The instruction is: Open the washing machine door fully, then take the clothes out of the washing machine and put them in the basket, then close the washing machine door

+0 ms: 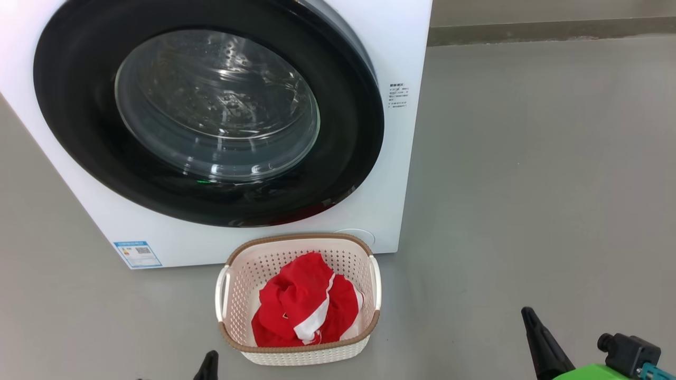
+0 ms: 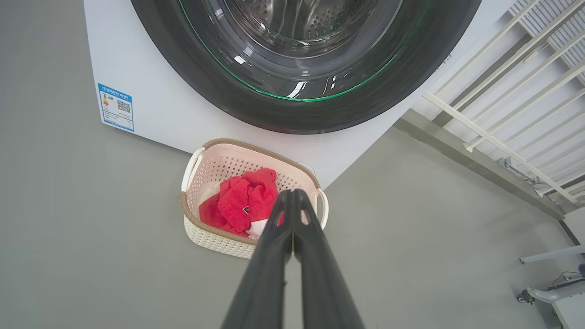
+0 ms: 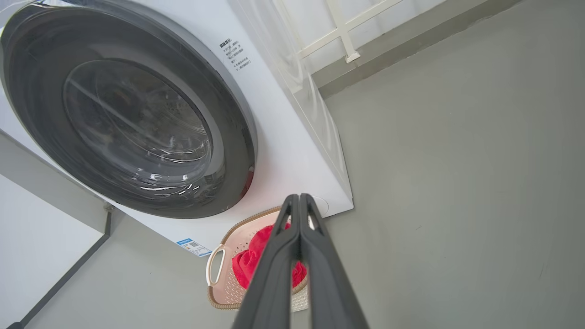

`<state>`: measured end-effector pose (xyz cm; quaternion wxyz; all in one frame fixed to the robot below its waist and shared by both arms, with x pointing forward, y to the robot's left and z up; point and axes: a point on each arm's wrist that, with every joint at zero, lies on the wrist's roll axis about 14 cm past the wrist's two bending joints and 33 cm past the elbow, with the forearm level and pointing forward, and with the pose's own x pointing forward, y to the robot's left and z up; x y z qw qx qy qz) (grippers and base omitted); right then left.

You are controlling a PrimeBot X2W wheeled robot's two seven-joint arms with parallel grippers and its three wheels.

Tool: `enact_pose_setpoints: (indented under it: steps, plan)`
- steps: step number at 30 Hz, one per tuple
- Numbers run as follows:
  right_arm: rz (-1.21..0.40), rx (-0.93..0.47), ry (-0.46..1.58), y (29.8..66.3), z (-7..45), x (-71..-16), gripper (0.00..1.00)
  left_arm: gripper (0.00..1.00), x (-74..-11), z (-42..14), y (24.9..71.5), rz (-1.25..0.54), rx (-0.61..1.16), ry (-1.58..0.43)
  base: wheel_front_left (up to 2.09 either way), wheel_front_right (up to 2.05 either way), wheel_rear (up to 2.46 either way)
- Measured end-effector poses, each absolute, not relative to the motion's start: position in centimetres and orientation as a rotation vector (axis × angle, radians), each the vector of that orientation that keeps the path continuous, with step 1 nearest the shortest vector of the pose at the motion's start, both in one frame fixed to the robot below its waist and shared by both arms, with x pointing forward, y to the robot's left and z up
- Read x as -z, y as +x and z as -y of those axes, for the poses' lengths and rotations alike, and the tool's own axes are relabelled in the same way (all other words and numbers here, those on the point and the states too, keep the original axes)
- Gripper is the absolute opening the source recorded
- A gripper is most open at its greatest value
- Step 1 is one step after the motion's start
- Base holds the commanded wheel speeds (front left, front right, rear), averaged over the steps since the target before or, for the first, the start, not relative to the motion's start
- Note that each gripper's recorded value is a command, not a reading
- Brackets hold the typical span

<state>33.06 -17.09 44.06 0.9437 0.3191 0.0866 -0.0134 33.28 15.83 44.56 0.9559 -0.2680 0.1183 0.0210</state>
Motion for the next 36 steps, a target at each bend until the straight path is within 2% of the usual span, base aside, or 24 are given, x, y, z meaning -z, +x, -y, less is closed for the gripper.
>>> enact_pose_setpoints:
  steps: [36]
  plan:
    - [-0.149,0.091,1.015,34.6,18.6,-45.0,0.00,0.00,-45.1,-16.8,34.9,-0.243,-0.073,-0.955,0.00,0.00,0.00]
